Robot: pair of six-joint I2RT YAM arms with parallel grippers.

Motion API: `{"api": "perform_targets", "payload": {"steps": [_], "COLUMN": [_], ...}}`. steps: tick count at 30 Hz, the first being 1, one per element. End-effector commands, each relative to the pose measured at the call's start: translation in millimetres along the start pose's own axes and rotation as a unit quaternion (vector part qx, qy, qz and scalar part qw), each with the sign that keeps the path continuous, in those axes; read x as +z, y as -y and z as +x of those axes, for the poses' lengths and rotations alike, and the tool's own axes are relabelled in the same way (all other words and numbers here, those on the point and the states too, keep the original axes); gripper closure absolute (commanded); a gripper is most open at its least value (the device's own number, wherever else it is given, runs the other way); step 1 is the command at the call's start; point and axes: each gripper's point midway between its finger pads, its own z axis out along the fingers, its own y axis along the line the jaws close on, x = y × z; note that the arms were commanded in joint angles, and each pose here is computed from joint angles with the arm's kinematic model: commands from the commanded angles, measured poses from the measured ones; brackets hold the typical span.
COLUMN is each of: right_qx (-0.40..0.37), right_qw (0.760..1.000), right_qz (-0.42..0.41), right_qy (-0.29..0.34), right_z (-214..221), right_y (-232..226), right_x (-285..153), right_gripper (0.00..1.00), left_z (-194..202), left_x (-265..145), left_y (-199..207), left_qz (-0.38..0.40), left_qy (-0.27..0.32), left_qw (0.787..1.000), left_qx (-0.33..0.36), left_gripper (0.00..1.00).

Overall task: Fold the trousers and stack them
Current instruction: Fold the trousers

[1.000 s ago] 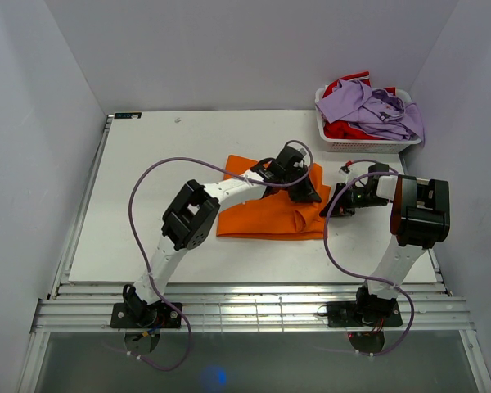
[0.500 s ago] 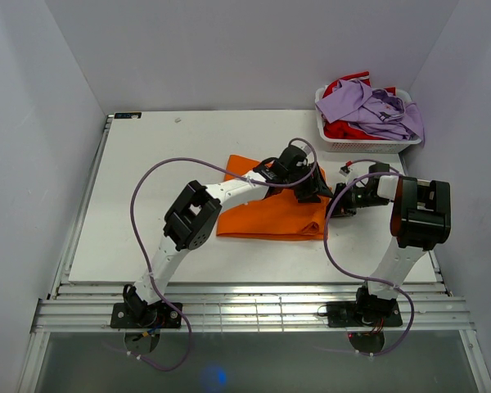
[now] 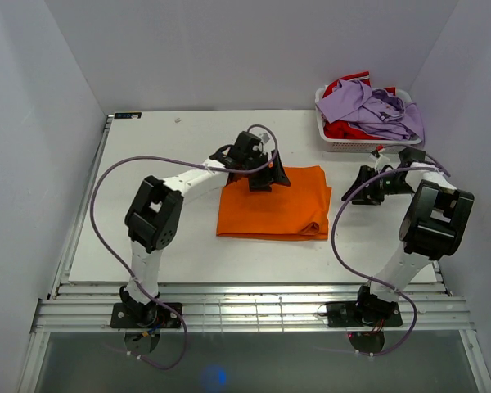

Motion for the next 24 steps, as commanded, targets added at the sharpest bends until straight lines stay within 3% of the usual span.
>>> {"api": "perform_targets", "payload": {"steps": [1, 2, 10, 15, 17, 19, 20, 24], "right_qx": [0.007, 0.016, 0.001, 0.013, 0.010, 0.003, -0.004, -0.012], "right_qw": [0.999, 0.998, 0.999, 0.997, 0.996, 0.995, 0.995, 0.995], "right_qz": [-0.052, -0.054, -0.010, 0.000, -0.010, -0.017, -0.016, 0.000], "right_qy": [0.005, -0.003, -0.045, -0.080, -0.091, -0.094, -0.093, -0.096], "right_z": [-0.2, 1.8, 13.4, 21.5, 25.2, 25.1, 24.7, 23.9], "right_y": [-48.1, -55.9, -57.1, -54.7, -58.3, -61.8, -61.3, -54.9], "right_x": [-9.2, -4.0, 32.2, 52.5, 57.2, 56.5, 56.0, 55.6], "right_gripper": [0.31, 0.28, 0.26, 0.28, 0.57, 0.80, 0.83, 0.92], "left_z": [-36.3, -38.4, -47.7, -37.7, -25.1, -17.1, -13.6, 6.4], "left_x": [-86.2, -95.0, -169.4, -182.2, -179.5, -180.9, -181.9, -171.1], "left_y": [21.7, 13.2, -108.6, -122.9, -106.5, -88.0, -73.6, -48.1], "left_qz": [-0.002, -0.014, -0.072, -0.036, 0.028, 0.084, 0.129, 0.190], "left_qy": [0.074, 0.077, 0.032, 0.020, -0.003, -0.012, -0.014, -0.009], "left_qw": [0.989, 0.987, 0.989, 0.992, 0.991, 0.986, 0.979, 0.964], "left_qx": [0.126, 0.138, 0.129, 0.122, 0.130, 0.145, 0.158, 0.185], "left_gripper": [0.14, 0.03, 0.02, 0.02, 0.10, 0.24, 0.37, 0.61]}}
